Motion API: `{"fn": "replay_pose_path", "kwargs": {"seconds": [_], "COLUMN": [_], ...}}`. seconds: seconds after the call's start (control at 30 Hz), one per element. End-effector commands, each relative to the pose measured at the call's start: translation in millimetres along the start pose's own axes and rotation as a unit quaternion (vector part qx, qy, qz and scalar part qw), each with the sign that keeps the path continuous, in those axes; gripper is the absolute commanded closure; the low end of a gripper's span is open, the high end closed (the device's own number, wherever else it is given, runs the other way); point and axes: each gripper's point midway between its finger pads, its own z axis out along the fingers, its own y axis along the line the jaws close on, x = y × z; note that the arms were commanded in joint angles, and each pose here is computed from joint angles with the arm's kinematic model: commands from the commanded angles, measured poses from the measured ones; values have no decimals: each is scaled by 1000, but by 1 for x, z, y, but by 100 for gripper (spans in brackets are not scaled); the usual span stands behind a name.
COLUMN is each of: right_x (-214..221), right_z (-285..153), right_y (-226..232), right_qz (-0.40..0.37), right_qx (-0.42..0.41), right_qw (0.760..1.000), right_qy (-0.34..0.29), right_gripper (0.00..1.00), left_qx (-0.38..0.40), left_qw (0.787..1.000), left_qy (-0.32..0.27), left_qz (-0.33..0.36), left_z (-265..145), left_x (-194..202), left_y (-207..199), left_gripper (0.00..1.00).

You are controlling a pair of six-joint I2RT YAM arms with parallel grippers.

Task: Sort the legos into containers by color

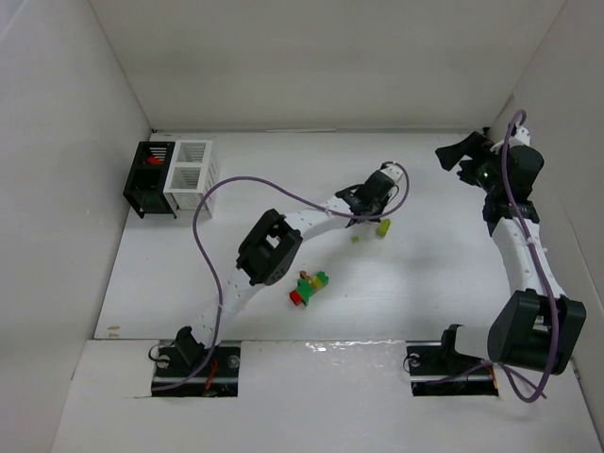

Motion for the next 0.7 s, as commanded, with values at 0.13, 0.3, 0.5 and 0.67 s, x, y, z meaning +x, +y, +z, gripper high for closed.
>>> {"fn": "replay_pose_path", "kwargs": {"seconds": [0.13,0.3,0.5,0.67], "right_x": [-4,7,38,45], "right_z": [5,23,60,94], "right_y": [21,62,116,159], "right_qz": [0,-22,-50,-93], "right_qx": [-61,-112,-171,-217], "right_qw": [998,993,982,969], "right_qy": [-5,20,63,70], "right_gripper": [8,11,11,11], "left_qx": [12,-29,-99,-211], "left_qw": [998,990,961,929], "left_qy": [-59,-123,-229,-247], "left_qz": [-30,-62,-119,-179], "left_z": [-73,-152,-270,-330], "left_x": [-45,-94,-146,-130], "left_y": [29,101,226,350], "left_gripper": [100,100,100,100]}}
